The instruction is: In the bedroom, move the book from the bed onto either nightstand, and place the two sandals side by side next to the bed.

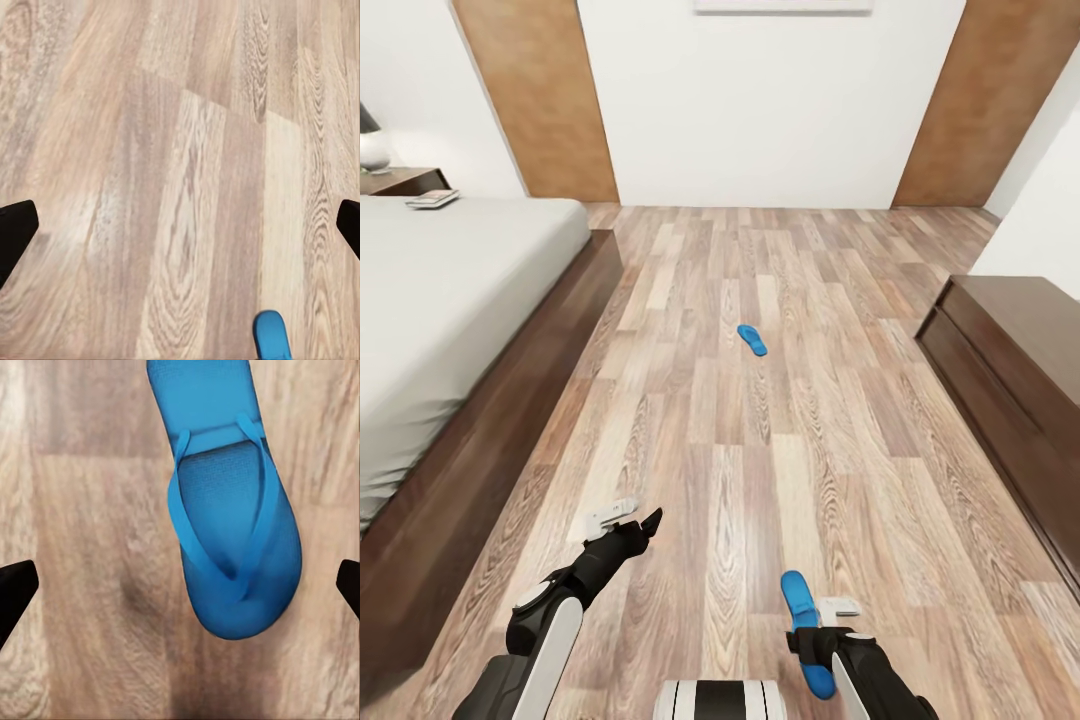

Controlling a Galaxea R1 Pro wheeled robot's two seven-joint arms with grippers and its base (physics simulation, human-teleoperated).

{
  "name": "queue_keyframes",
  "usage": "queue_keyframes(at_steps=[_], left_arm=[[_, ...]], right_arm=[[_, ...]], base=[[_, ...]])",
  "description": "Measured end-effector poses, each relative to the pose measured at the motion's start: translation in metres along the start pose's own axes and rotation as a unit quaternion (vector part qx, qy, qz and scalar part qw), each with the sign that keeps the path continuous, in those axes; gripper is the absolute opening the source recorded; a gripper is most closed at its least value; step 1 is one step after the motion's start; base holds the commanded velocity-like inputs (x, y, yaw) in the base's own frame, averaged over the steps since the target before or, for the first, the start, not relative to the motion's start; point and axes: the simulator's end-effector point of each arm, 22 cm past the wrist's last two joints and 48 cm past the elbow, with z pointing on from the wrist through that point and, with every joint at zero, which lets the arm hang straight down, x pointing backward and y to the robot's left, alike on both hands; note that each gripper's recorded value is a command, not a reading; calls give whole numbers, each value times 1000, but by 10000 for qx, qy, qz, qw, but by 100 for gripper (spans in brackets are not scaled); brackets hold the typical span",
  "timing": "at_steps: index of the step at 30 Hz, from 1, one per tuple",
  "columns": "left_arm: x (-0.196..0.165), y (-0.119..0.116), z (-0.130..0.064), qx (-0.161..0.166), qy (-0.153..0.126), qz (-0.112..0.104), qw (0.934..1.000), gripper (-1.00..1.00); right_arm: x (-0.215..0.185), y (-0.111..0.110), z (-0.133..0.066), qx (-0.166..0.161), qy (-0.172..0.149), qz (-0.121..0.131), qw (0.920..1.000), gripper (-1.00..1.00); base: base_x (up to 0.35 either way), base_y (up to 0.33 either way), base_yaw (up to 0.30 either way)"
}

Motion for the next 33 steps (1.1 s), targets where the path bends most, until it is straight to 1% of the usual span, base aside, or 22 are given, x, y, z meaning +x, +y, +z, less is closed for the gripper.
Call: queue_keyframes(at_steps=[8, 15, 22, 25, 26, 29, 32, 33], left_arm=[[0, 0, 0, 0, 5, -4, 10000, 100], [1, 0, 0, 1, 9, 0, 10000, 100], [2, 0, 1, -2, 23, -8, 10000, 100], [6, 2, 2, -17, 59, -13, 10000, 100], [9, 3, 2, -33, 95, -20, 9999, 100], [12, 5, 3, -49, 119, -27, 9999, 100], [13, 5, 4, -58, 114, -31, 9999, 100], [13, 6, 4, -63, 109, -33, 9999, 100]], right_arm=[[0, 0, 0, 3, -2, -1, 10000, 100], [0, -1, 0, 14, -6, 1, 10000, 100], [-2, -6, 0, 83, -27, -83, 9999, 100], [-8, -8, -2, 106, -99, -99, 9998, 100], [-19, -9, -5, 118, -214, -108, 9996, 100], [-28, -10, -8, 133, -316, -114, 9993, 100], [-32, -14, -9, 207, -378, -119, 9990, 100], [-34, -18, -9, 305, -429, -120, 9985, 100]], base=[[0, 0, 252], [0, 0, 44], [0, 0, 6], [0, 0, 1], [0, 0, 0], [0, 0, 0], [0, 0, 0], [0, 0, 0]])
